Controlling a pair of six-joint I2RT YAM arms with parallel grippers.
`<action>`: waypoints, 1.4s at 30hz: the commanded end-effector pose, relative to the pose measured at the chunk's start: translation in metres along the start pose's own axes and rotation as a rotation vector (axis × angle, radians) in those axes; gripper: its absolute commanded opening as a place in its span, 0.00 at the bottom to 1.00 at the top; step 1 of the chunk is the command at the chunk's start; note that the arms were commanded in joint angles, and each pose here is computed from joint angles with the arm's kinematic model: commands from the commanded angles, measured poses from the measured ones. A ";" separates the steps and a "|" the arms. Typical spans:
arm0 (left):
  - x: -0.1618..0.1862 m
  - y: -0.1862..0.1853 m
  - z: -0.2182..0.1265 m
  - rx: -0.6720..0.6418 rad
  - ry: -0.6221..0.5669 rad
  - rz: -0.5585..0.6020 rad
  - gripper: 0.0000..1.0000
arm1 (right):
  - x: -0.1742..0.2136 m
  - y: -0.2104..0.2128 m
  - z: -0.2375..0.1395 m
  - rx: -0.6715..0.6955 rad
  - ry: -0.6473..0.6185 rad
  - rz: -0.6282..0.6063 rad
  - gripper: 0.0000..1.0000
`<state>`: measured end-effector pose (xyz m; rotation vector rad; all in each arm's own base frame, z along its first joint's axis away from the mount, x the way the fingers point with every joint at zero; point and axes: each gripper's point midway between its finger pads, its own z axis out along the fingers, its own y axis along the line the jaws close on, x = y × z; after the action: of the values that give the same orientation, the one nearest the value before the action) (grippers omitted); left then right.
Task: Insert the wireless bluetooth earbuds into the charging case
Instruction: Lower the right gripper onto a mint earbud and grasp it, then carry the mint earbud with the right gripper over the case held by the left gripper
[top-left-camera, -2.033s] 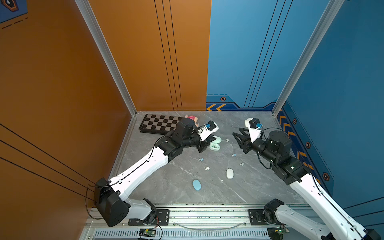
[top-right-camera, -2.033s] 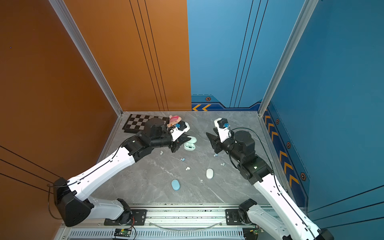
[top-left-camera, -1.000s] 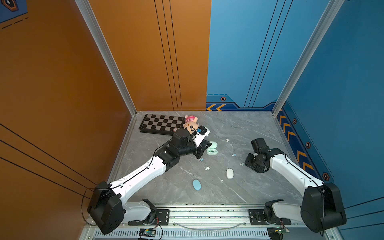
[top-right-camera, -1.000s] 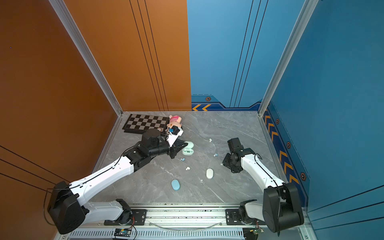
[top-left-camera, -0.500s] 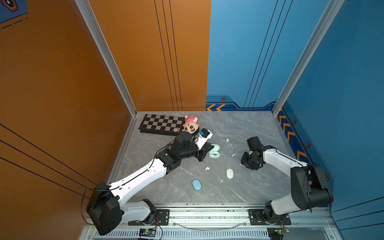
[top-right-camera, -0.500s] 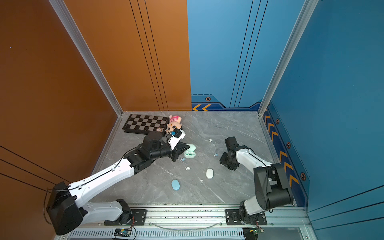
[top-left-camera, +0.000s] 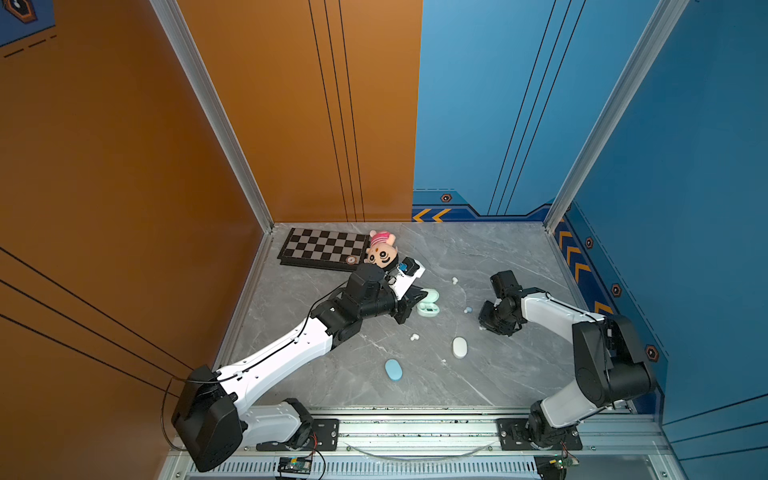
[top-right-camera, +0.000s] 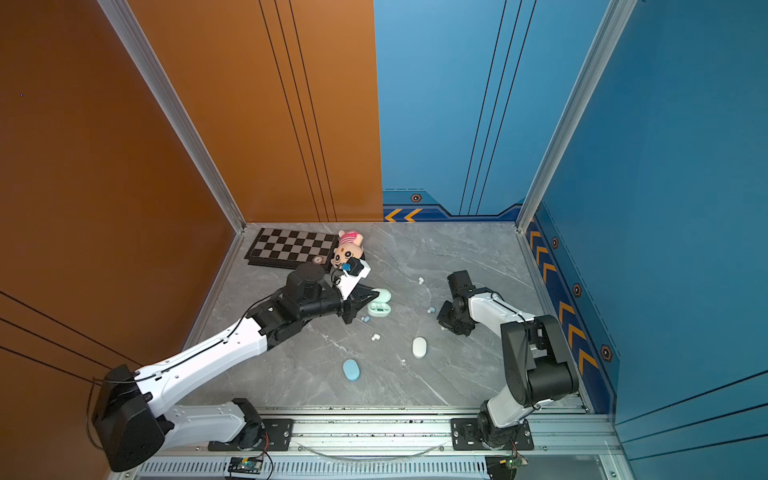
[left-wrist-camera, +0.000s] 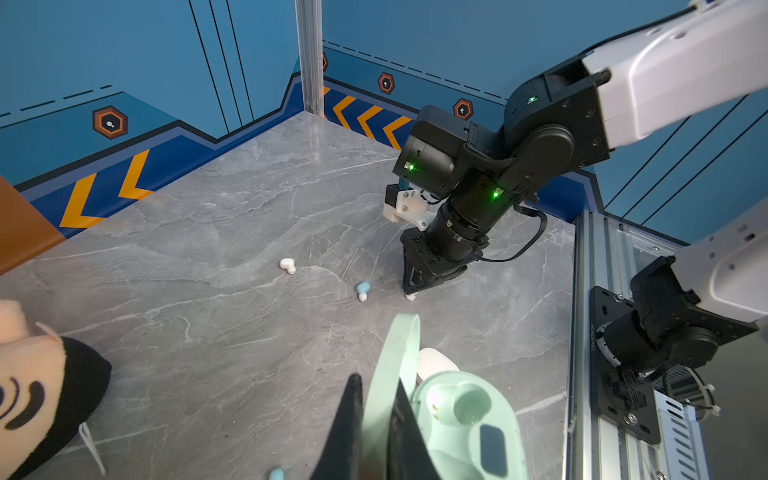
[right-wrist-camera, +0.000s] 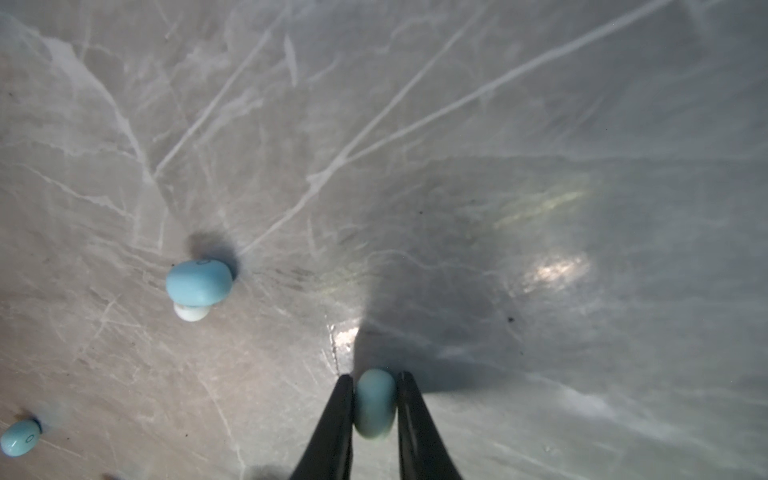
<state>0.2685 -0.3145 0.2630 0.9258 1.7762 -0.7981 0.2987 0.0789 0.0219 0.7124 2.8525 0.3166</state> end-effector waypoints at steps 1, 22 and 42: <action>-0.011 -0.003 -0.006 -0.007 -0.020 0.024 0.00 | -0.011 0.004 -0.005 -0.003 -0.032 -0.017 0.17; 0.008 0.023 0.052 -0.059 -0.013 0.033 0.00 | 0.002 0.075 -0.112 -0.335 -0.108 -0.276 0.12; 0.003 0.017 0.074 -0.001 -0.042 0.047 0.00 | 0.042 0.162 -0.179 -0.583 -0.165 -0.489 0.13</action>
<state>0.3232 -0.3546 0.2100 0.9069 1.7924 -0.7298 0.2850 0.2043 0.2173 -0.0499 2.5026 0.8954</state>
